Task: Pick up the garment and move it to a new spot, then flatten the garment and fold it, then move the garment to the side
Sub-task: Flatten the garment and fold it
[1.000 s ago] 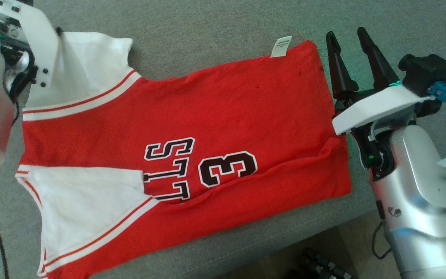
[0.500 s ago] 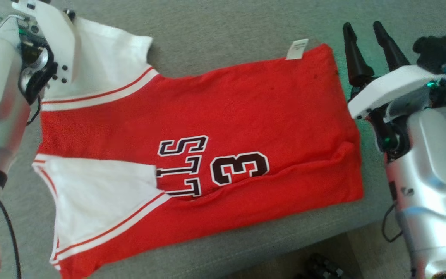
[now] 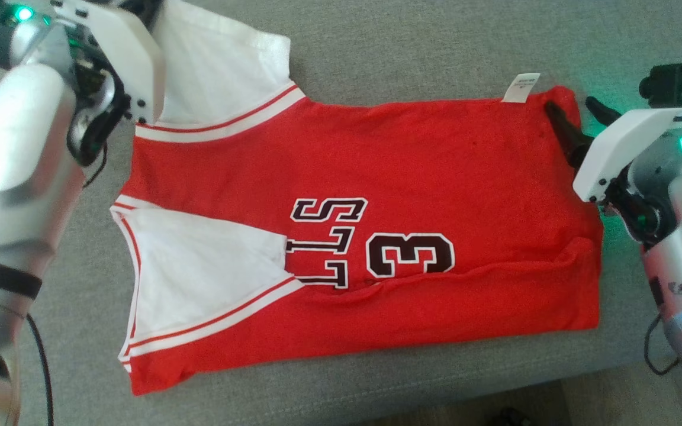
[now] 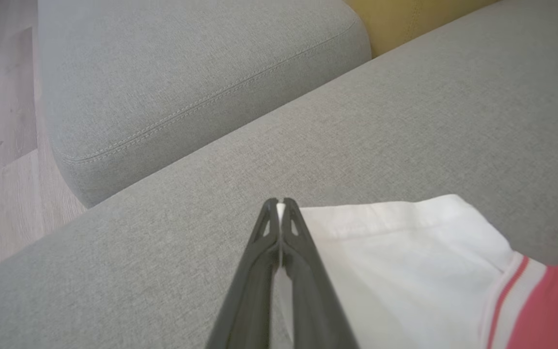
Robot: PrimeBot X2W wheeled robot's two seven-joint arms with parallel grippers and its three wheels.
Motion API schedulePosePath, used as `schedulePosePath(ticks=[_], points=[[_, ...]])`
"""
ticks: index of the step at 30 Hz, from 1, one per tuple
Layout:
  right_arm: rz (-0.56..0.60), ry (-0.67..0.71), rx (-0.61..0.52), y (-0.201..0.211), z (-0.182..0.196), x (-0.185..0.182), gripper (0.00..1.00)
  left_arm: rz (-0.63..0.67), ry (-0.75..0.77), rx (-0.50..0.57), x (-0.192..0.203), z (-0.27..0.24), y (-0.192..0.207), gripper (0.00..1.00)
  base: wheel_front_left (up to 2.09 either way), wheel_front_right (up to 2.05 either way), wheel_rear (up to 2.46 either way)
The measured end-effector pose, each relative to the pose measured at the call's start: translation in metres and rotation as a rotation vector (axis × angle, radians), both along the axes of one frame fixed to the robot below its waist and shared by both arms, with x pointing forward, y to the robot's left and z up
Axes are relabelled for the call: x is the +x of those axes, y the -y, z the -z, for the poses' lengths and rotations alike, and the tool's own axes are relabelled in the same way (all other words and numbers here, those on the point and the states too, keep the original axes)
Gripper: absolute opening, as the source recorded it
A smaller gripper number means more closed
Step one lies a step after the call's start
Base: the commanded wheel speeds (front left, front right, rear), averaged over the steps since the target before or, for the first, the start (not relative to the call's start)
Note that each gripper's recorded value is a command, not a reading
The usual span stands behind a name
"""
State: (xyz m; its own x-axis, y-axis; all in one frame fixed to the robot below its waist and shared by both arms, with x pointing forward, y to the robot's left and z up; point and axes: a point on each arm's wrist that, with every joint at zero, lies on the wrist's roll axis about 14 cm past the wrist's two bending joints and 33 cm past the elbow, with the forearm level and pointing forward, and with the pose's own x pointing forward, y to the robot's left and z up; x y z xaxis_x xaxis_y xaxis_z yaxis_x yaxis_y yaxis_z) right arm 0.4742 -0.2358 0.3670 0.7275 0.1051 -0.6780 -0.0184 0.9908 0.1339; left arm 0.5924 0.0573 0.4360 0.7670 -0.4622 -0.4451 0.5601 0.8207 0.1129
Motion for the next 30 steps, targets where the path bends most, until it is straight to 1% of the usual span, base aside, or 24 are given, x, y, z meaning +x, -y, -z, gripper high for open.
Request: schedulePosePath(ticks=[3, 9, 14, 15, 16, 21, 26, 30], points=[[-0.011, -0.012, -0.008, 0.002, 0.001, -0.001, 1.0, 0.004, -0.013, 0.005, -0.006, 0.004, -0.001, 0.0, 0.0, 0.0, 0.0], [-0.029, -0.016, -0.029, 0.004, 0.002, 0.002, 1.0, 0.004, -0.005, -0.012, -0.006, -0.001, 0.001, 0.0, 0.0, 0.0, 0.0], [-0.051, -0.022, -0.041, 0.003, 0.004, 0.005, 1.0, 0.002, -0.017, -0.004, -0.01, 0.004, 0.0, 0.0, 0.0, 0.0, 0.0], [-0.054, -0.025, -0.041, 0.002, 0.004, 0.005, 0.35, 0.001, -0.023, 0.0, -0.011, 0.006, 0.0, 0.0, 0.0, 0.0, 0.0], [-0.058, -0.022, -0.043, 0.002, 0.004, 0.006, 0.0, -0.001, -0.026, 0.003, -0.012, 0.006, -0.002, 0.0, 0.0, 0.0, 0.0], [-0.042, 0.019, -0.045, 0.006, 0.0, 0.009, 0.0, -0.034, -0.014, -0.007, -0.013, 0.003, -0.008, 0.0, 0.0, 0.0, 0.0], [-0.015, 0.085, -0.035, 0.009, -0.004, 0.014, 0.0, -0.094, 0.029, -0.039, -0.009, -0.005, -0.017, 0.0, 0.0, 0.0, 0.0], [0.025, 0.154, -0.035, 0.017, -0.012, 0.027, 0.0, -0.129, 0.061, -0.091, -0.002, -0.011, -0.019, 0.0, 0.0, 0.0, 0.0]])
